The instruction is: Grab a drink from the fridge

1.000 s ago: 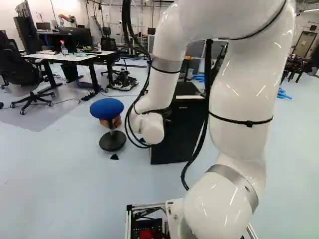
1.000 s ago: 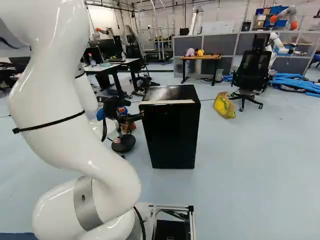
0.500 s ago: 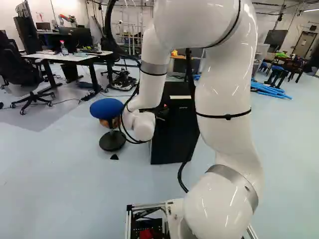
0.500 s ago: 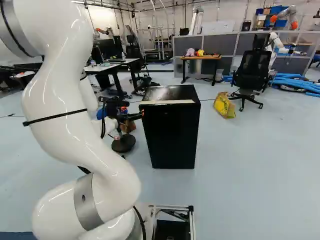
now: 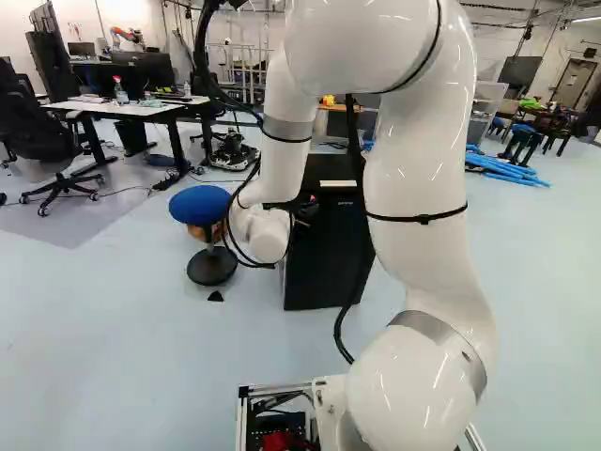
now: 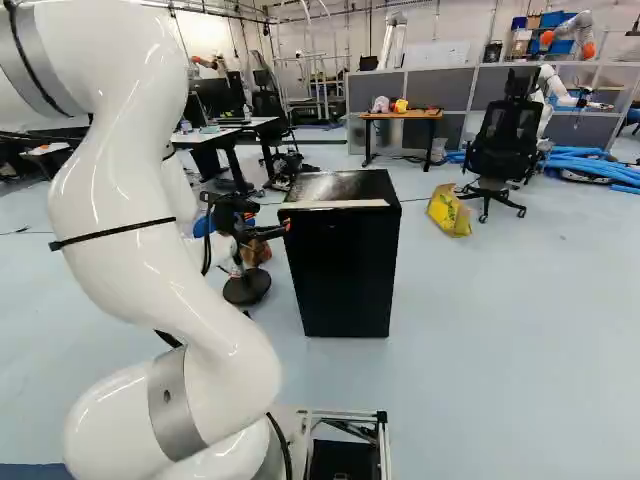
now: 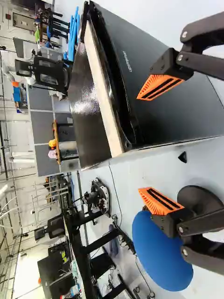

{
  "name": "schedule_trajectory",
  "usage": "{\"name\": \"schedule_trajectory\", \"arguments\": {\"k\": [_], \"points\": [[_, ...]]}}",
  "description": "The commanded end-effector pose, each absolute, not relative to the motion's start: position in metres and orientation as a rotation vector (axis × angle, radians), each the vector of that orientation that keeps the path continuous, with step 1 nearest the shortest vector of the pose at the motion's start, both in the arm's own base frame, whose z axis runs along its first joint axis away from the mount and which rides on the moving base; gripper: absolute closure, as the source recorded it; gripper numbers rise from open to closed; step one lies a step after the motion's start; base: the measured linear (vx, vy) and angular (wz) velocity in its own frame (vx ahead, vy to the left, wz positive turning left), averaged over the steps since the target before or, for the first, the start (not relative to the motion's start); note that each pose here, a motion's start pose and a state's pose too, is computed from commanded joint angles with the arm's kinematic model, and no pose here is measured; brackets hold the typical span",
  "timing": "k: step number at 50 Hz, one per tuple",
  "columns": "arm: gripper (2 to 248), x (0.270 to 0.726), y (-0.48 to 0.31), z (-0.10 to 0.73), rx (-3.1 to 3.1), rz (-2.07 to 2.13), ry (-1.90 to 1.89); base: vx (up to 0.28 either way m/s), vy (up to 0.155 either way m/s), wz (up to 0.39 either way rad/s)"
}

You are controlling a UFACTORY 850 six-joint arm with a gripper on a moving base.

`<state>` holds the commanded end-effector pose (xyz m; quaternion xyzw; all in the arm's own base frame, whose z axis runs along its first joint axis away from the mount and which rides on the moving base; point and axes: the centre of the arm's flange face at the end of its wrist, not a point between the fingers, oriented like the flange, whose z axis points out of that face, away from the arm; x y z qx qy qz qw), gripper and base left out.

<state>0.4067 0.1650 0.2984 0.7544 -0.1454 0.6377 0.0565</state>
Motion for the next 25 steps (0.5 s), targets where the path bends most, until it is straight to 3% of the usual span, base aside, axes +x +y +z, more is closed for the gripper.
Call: {"name": "schedule_trajectory", "arguments": {"k": [25], "points": [[3,0.427,0.163,0.293,2.279,1.890,-0.525,0.000,0.000,0.000]]}}
